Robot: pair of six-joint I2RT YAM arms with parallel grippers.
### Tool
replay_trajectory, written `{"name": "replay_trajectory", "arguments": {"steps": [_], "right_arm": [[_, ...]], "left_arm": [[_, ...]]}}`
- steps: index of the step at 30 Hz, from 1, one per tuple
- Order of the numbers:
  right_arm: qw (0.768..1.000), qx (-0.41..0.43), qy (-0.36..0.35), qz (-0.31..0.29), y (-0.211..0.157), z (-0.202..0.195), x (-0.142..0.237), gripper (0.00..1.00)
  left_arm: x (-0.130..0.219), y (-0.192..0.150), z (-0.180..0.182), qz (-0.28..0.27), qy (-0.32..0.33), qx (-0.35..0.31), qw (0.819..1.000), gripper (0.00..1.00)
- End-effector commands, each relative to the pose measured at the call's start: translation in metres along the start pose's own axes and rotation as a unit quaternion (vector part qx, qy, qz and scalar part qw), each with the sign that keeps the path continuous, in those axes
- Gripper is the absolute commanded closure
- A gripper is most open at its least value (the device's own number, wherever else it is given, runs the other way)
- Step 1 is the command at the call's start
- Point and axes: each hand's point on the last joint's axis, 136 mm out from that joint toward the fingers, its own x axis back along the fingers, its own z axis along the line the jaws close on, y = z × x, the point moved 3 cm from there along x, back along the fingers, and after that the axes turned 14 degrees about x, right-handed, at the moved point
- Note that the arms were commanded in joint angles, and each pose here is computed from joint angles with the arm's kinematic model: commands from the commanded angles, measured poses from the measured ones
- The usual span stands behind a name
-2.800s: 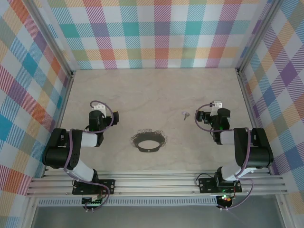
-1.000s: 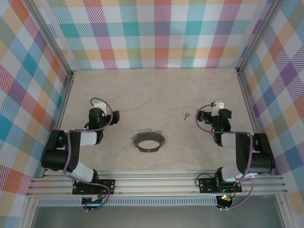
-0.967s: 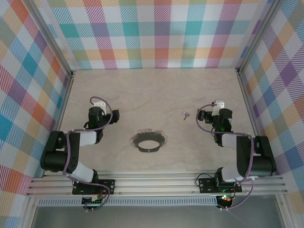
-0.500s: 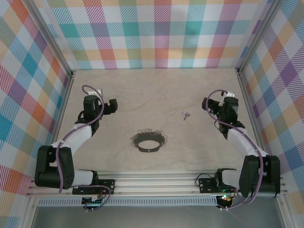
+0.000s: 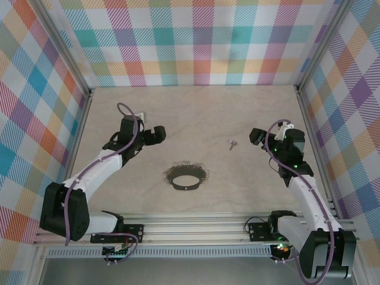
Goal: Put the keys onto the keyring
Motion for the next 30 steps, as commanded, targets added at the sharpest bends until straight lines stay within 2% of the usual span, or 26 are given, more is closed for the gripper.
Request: {"name": "replay_trajectory", "arguments": {"steps": [1, 7, 11, 16, 23, 30], "right_arm": [[0.997, -0.048, 0.033, 0.047, -0.018, 0.009, 0.003, 0.0], [0.984, -0.111, 0.114, 0.081, -0.041, 0.033, 0.004, 0.0], [0.972, -0.131, 0.137, 0.14, -0.071, 0.05, 0.006, 0.0], [0.96, -0.137, 0.146, 0.198, -0.103, 0.067, 0.008, 0.09], [0.943, -0.098, 0.169, 0.269, -0.141, 0.114, -0.005, 0.2], [0.931, -0.045, 0.186, 0.31, -0.161, 0.155, -0.022, 0.3]], "left_arm": [[0.01, -0.005, -0.02, 0.003, -0.019, 0.028, 0.999, 0.0], [0.002, -0.027, -0.031, 0.041, -0.012, 0.061, 0.997, 0.0], [-0.005, -0.045, -0.031, 0.07, -0.001, 0.082, 0.994, 0.0], [-0.012, -0.074, -0.033, 0.11, -0.002, 0.108, 0.988, 0.0], [-0.009, -0.111, -0.048, 0.156, -0.027, 0.129, 0.979, 0.0], [-0.006, -0.137, -0.057, 0.185, -0.048, 0.138, 0.972, 0.0]]}}
